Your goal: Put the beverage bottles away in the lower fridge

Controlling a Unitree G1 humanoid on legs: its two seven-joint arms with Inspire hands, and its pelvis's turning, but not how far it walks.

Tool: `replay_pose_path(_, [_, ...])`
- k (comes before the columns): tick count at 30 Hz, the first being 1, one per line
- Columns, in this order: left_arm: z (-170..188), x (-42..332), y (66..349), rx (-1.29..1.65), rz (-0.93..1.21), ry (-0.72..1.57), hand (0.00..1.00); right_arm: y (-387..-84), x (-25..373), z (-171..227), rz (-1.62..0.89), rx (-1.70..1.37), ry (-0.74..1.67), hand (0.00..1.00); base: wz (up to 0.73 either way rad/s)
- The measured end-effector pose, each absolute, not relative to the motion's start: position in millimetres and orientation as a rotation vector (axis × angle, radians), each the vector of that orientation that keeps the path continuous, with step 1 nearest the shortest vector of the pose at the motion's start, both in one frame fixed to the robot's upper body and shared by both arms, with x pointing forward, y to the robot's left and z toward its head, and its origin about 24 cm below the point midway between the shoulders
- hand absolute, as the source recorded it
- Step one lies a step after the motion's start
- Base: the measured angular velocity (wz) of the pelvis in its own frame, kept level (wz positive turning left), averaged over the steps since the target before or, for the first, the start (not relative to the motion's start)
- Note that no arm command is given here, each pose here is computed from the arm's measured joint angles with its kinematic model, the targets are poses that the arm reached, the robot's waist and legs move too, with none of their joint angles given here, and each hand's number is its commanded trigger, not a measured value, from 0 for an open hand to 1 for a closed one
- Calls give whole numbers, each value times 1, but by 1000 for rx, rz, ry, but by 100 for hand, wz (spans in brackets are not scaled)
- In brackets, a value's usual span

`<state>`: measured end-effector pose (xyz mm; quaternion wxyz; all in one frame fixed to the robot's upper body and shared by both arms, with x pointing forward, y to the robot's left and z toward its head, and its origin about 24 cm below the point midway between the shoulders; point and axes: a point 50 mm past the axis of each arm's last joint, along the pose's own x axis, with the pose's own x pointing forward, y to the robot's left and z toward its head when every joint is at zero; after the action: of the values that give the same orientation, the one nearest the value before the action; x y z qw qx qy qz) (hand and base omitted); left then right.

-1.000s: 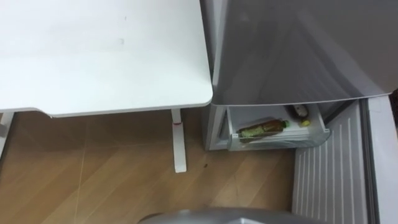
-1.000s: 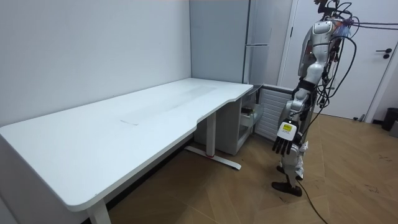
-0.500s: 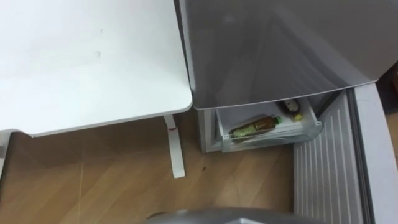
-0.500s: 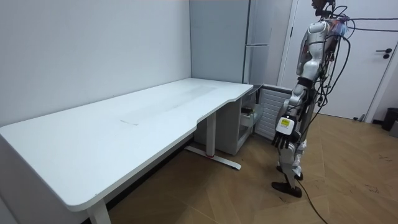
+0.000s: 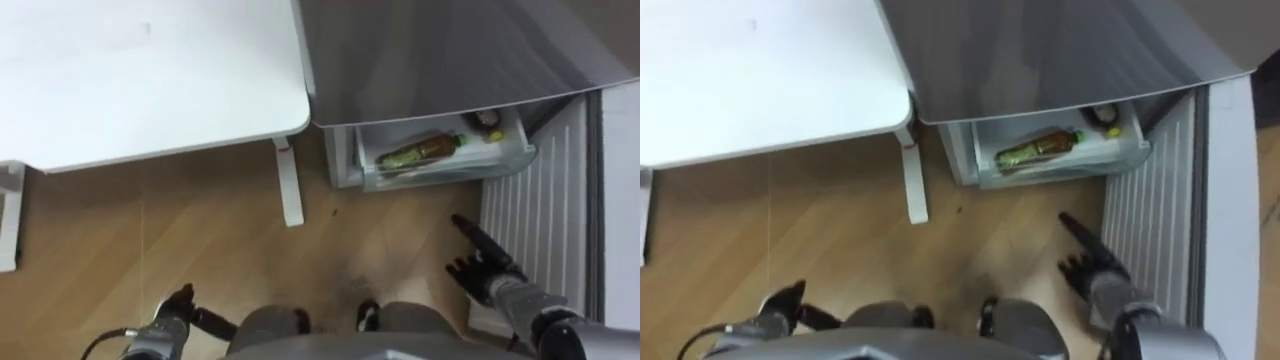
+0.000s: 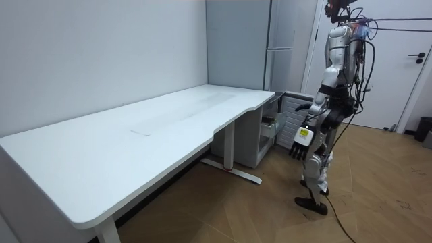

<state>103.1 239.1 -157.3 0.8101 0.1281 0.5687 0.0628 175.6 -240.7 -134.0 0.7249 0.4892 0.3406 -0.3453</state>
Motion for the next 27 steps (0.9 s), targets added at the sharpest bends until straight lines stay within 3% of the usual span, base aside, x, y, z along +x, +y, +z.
replay_pose_path(12, [-145,132,254,406,127,1135,0,-288,242,-77,-727,1150,410,0,18])
replay_pose_path(20, [-137,155,250,427,128,1057,0,-293,277,-44,-631,1206,265,0,16])
replay_pose_path(27, [-139,149,253,440,146,1068,0,-301,303,-10,-529,1179,156,0,11])
